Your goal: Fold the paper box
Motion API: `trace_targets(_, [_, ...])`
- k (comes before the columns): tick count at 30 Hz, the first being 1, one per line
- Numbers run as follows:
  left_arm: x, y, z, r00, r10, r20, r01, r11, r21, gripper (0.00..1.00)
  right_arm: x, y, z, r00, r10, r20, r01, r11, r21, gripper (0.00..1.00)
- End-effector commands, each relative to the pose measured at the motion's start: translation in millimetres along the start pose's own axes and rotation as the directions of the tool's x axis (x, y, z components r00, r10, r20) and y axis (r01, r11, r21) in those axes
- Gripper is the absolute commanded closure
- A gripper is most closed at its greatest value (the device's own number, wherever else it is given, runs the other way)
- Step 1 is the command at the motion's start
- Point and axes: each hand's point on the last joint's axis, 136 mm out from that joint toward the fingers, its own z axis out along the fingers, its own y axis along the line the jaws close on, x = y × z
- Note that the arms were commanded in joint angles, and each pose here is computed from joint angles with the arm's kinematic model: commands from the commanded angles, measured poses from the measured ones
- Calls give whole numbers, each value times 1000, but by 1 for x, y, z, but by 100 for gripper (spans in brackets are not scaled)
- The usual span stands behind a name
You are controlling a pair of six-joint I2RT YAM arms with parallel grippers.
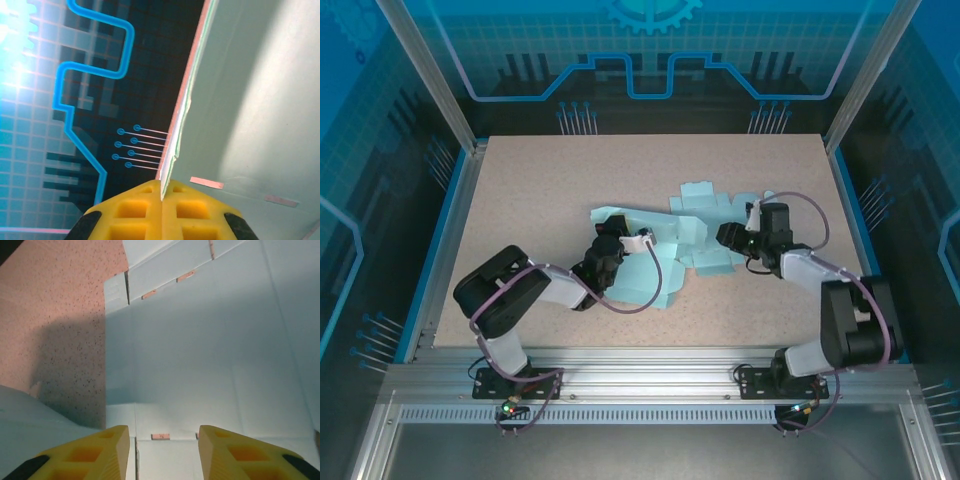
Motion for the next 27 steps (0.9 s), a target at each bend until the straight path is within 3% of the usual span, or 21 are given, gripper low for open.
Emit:
trace_targets(1, [-13, 16, -1, 998, 21, 58, -15, 995, -99, 100, -20, 20, 12, 999, -54, 6, 54, 991, -120, 59])
trace_targets(5, [-11, 7, 2, 998, 45, 51, -40, 994, -98, 100, -19, 32, 26, 996, -90, -11, 87, 980, -181, 59])
trace_targets(12, [-10, -11, 5, 995, 74, 62, -71, 996, -63, 100, -1, 38, 37, 987, -155, -44, 144, 973, -181, 58])
trace_targets(27, [-7, -31, 6, 991, 112, 78, -109, 993, -38, 100, 44, 57, 30, 959, -274, -77, 252, 942, -220, 55])
